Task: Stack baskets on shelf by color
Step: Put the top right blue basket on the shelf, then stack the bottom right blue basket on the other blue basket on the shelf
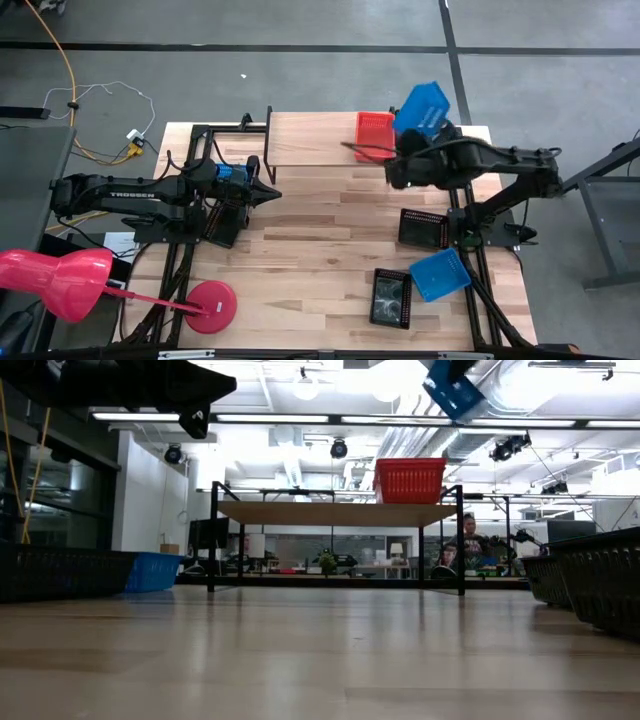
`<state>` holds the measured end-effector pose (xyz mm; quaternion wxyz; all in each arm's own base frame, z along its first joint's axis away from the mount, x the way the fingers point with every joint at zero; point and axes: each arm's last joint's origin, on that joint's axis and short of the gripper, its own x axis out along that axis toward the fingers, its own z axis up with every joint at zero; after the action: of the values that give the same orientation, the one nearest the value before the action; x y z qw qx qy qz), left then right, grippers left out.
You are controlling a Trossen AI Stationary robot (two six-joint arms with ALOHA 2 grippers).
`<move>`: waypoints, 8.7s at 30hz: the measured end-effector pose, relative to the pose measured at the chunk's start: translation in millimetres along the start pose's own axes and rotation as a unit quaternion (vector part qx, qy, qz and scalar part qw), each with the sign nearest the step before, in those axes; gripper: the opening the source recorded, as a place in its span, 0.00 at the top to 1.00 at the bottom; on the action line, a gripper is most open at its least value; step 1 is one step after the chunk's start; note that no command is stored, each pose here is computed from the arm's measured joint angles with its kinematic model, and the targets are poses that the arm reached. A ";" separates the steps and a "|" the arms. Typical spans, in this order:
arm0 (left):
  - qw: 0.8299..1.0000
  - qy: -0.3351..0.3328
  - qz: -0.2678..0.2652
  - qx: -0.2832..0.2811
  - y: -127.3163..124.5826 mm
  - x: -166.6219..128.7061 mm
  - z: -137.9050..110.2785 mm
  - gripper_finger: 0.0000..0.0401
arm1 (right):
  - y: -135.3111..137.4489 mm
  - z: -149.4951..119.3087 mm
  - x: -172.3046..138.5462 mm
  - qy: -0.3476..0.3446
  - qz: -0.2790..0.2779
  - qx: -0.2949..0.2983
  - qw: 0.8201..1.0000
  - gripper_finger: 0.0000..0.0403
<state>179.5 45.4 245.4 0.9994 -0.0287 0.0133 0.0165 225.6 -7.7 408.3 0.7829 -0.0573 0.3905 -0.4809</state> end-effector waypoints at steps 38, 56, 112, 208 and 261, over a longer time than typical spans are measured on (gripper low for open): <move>1.000 0.002 0.000 0.000 0.0 0.0 -0.5 1.00 | 88.7 57.0 122.4 0.018 0.266 -0.178 0.947 1.00; 1.000 0.002 0.000 0.000 0.1 0.0 -0.5 1.00 | 85.3 57.1 128.4 0.029 0.268 -0.165 0.949 1.00; 1.000 0.010 0.000 0.015 0.1 0.0 -2.0 1.00 | 178.5 -121.4 12.6 0.510 0.329 -0.153 0.780 0.73; 1.000 0.005 -0.002 -0.002 -0.1 0.0 -0.9 1.00 | 193.0 -215.6 -79.0 0.471 0.187 0.048 0.861 0.99; 0.999 0.022 -0.019 -0.013 -8.1 1.6 -4.4 1.00 | 56.5 70.7 94.3 -0.055 0.161 -0.404 0.899 1.00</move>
<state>181.3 37.1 241.4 0.9985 -0.0422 0.0346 -0.0032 334.6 -73.1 378.3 0.7792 -0.3315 0.5119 -0.1450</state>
